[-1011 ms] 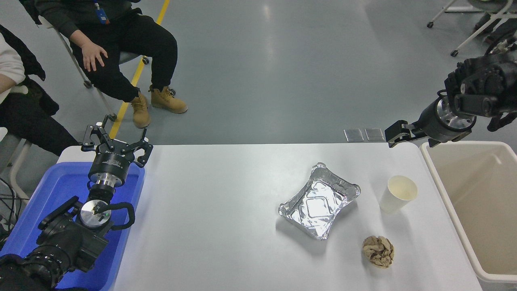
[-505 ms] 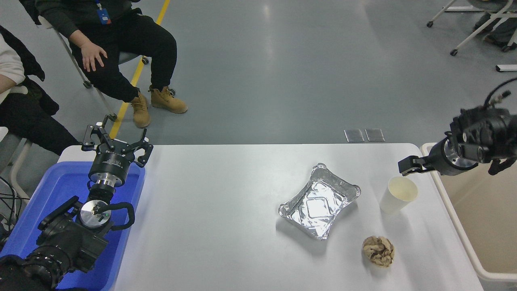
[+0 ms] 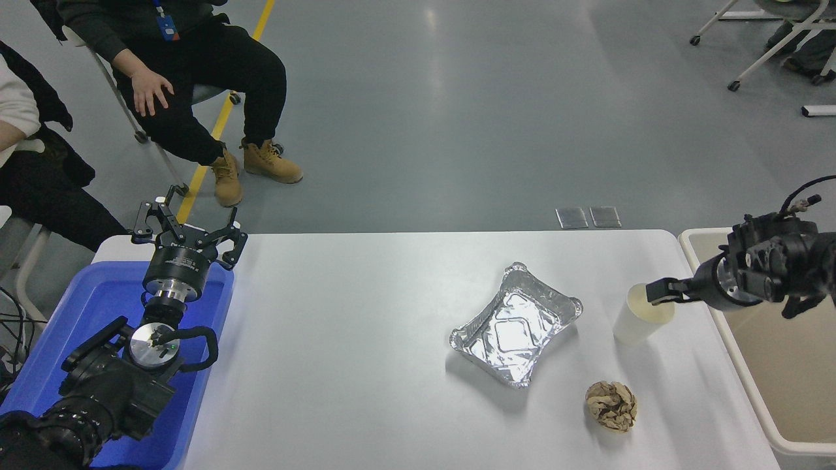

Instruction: Pick up paper cup place in dustbin

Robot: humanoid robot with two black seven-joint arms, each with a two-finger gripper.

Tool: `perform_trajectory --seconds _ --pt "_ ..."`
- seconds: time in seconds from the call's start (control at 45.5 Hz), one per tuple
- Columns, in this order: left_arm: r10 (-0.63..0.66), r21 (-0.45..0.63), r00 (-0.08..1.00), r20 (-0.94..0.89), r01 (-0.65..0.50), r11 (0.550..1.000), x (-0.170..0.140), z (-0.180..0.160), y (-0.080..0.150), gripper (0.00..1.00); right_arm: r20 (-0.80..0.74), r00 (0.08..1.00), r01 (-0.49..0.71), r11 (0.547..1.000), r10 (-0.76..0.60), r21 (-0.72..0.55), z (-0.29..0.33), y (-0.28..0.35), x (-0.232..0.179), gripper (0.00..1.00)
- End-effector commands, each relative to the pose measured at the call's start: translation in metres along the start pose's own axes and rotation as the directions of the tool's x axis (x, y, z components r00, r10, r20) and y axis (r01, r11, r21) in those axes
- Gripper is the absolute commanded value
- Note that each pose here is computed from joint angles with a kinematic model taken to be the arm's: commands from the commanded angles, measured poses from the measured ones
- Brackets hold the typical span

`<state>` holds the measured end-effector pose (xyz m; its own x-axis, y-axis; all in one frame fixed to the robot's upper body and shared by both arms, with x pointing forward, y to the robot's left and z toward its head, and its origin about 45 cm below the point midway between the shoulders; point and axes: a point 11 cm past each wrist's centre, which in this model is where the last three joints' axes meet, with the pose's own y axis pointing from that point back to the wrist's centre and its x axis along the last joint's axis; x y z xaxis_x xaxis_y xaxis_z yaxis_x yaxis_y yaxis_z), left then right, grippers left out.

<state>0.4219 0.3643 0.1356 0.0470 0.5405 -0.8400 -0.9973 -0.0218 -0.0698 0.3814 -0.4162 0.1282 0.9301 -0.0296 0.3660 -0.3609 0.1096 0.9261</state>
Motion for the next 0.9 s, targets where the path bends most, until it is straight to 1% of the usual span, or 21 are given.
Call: perform_trajectory --seconds 0.0,0.176,0.22,0.264,0.33,0.396,0.44,0.527,0.637,0.725,0.879 --pt "0.001 0.0 1.0 0.0 -0.001 1.0 0.0002 0.0 0.0002 0.99 0.031 0.999 -0.013 1.0 0.012 0.029 -0.0036 -0.0154 -0.0146 1.0" --pt "-0.001 -0.001 1.0 0.0 0.001 1.0 -0.0004 0.0002 -0.0004 0.99 0.024 0.999 -0.046 0.999 0.046 0.023 -0.0007 -0.0188 -0.0154 0.99" --pt "0.001 0.0 1.0 0.0 -0.001 1.0 0.0003 0.0 0.0002 0.99 0.022 0.998 -0.056 0.998 0.056 0.023 -0.0006 -0.0192 -0.0152 0.96" --pt "-0.001 -0.001 1.0 0.0 0.001 1.0 -0.0004 0.0002 -0.0004 0.99 0.018 0.997 -0.07 0.997 0.069 0.024 -0.0005 -0.0193 -0.0139 0.9" --pt "-0.001 0.0 1.0 -0.001 0.001 1.0 -0.0002 -0.0001 0.0 0.99 0.007 0.996 -0.089 0.996 0.089 0.024 -0.0011 -0.0198 -0.0127 0.85" --pt "0.001 0.0 1.0 0.0 -0.001 1.0 0.0002 0.0 0.0001 0.99 -0.013 0.994 -0.104 0.994 0.104 0.022 -0.0012 -0.0201 -0.0117 0.75" --pt "-0.001 -0.001 1.0 0.0 0.001 1.0 -0.0004 0.0002 -0.0004 0.99 -0.023 0.994 -0.108 0.994 0.109 0.021 -0.0019 -0.02 -0.0106 0.63" --pt "0.001 0.0 1.0 0.0 -0.001 1.0 0.0002 0.0 0.0002 0.99 -0.043 0.994 -0.102 0.995 0.103 0.017 -0.0019 -0.02 -0.0112 0.32" --pt "0.001 0.0 1.0 0.0 -0.001 1.0 0.0003 0.0 0.0002 0.99 -0.062 0.994 -0.093 0.996 0.094 0.017 -0.0026 -0.0201 -0.0126 0.1" --pt "-0.001 0.0 1.0 -0.001 0.001 1.0 -0.0002 -0.0001 0.0 0.99 -0.058 0.994 -0.091 0.996 0.092 0.02 -0.0033 -0.0202 -0.0127 0.0" --pt "0.001 0.0 1.0 0.0 -0.001 1.0 0.0003 0.0 0.0002 0.99 -0.055 0.995 -0.078 0.997 0.079 0.02 -0.0033 -0.021 -0.0158 0.0"
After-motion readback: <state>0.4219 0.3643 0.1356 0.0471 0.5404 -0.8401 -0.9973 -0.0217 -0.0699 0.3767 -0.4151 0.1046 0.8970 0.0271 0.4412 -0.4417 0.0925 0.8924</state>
